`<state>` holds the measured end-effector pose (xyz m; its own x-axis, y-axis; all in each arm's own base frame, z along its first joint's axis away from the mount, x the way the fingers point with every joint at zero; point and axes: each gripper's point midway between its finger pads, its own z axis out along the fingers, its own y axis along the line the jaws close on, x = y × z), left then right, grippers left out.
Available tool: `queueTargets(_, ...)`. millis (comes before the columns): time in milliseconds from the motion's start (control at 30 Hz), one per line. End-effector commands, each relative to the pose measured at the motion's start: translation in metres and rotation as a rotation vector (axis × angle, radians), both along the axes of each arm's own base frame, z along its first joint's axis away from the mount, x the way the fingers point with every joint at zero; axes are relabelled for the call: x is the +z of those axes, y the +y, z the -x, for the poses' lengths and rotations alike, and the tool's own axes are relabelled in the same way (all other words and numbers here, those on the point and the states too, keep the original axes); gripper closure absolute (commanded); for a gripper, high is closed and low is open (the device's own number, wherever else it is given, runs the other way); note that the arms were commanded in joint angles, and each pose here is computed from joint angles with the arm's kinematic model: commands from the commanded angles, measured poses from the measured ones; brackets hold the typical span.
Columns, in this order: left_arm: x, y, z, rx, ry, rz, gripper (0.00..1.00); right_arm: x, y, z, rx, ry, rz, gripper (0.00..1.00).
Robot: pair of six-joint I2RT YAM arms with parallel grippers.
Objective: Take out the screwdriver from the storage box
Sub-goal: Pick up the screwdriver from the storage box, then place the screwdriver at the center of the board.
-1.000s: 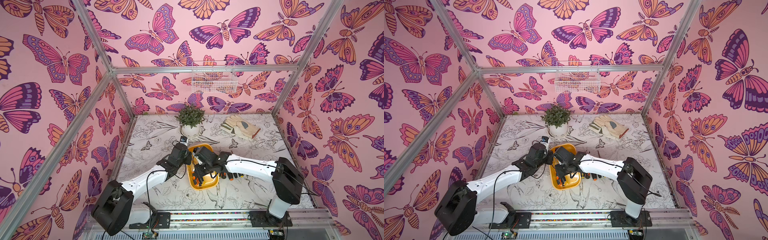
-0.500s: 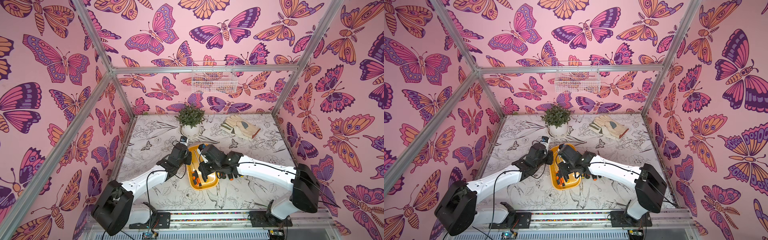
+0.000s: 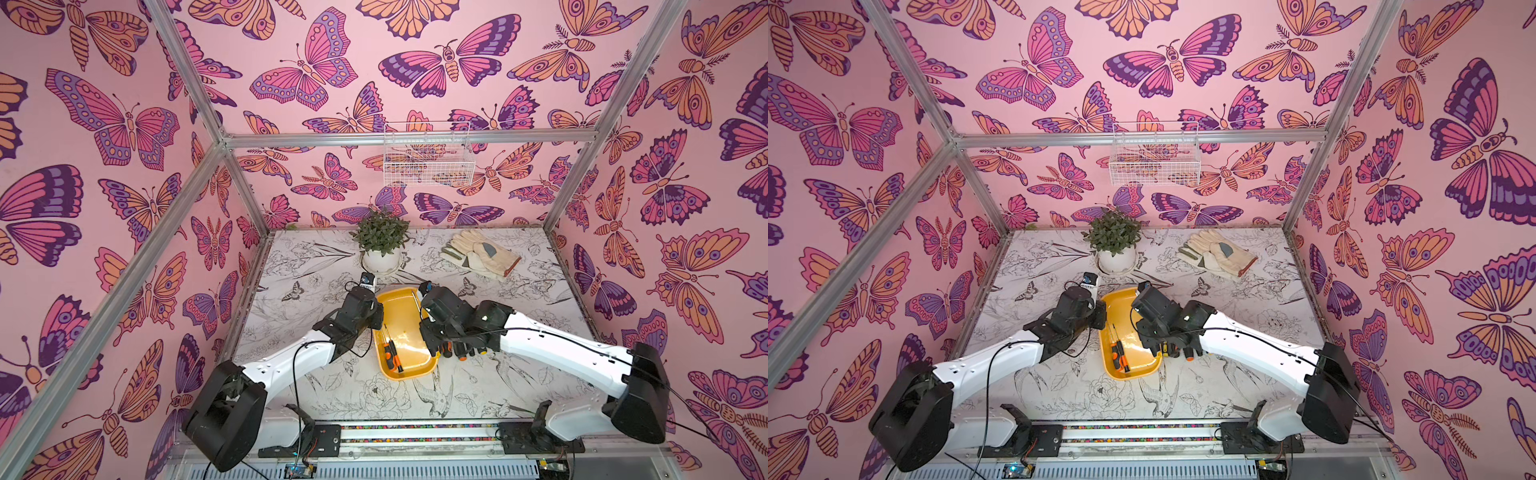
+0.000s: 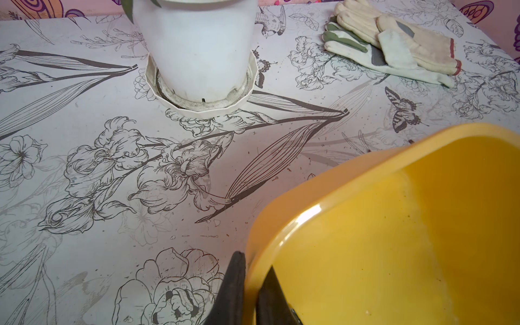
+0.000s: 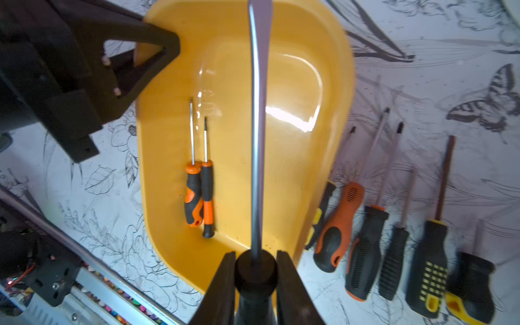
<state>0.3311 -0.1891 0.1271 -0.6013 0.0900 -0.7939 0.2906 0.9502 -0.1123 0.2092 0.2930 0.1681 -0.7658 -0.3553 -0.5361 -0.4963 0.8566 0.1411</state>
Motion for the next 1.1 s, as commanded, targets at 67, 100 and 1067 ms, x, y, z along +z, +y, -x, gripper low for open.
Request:
queueTargets(67, -0.01, 0.006, 0.007, -0.013, 0.018, -0.05, 1.0, -0.005, -0.06, -0.009, -0.1, -0.017, 0.109, 1.0)
queueTargets(100, -0.01, 0.005, 0.007, -0.015, 0.017, -0.051, 1.0, -0.005, -0.068, -0.01, -0.113, -0.019, 0.111, 1.0)
queueTargets(1067, -0.012, 0.005, 0.006, -0.011, 0.021, -0.054, 1.0, -0.002, -0.229, -0.046, -0.404, 0.002, 0.224, 1.0)
